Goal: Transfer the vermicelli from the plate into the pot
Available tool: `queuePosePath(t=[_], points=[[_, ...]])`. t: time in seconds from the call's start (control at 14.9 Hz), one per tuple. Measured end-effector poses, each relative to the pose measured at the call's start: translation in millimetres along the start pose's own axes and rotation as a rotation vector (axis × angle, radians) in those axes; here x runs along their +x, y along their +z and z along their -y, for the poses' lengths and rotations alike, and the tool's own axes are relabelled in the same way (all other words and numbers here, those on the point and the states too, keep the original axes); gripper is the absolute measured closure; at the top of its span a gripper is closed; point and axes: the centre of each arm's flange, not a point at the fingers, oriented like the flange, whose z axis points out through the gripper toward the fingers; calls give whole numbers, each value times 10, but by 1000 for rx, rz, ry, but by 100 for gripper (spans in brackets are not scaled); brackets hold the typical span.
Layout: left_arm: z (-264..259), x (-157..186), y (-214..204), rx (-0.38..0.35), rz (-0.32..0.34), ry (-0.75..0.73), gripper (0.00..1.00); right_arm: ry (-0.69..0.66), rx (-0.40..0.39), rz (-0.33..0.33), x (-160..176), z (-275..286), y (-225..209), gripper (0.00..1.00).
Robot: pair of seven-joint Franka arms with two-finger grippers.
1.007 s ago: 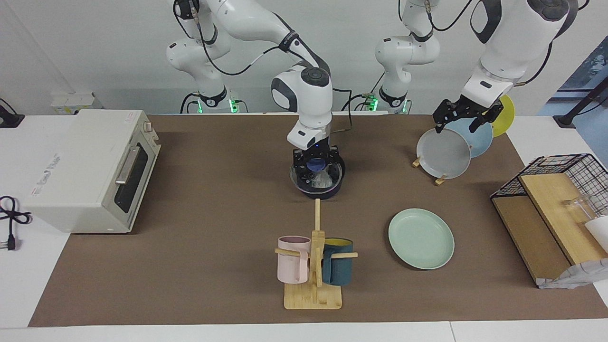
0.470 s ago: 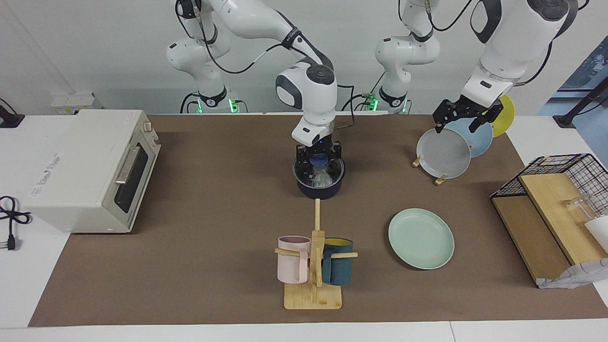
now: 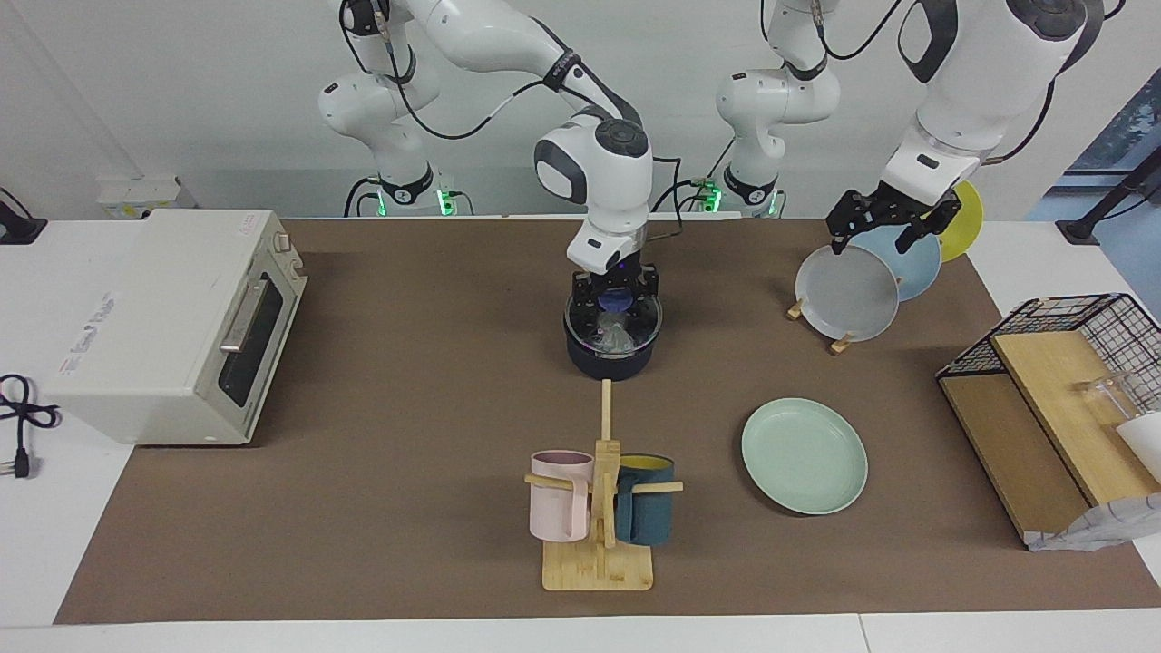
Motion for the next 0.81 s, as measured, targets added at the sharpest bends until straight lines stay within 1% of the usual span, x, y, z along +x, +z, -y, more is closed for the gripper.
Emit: queuePosePath(t=[0.34, 0.47, 0.54, 0.6, 0.67, 0.81], points=[[0, 0, 0, 0, 0, 0, 0, -11, -8, -7, -14, 11, 11, 54], [0, 0, 0, 0, 0, 0, 0, -19, -19, -6, -29, 6, 62, 49], [0, 0, 0, 0, 0, 0, 0, -22, -24, -4, -36, 3, 87, 42], [0, 0, 0, 0, 0, 0, 0, -24, -27, -4, -40, 1, 99, 42], [0, 0, 0, 0, 0, 0, 0, -31, -35, -10, -38, -3, 103, 39], [0, 0, 0, 0, 0, 0, 0, -58, -69, -33, -21, -33, 115, 18]])
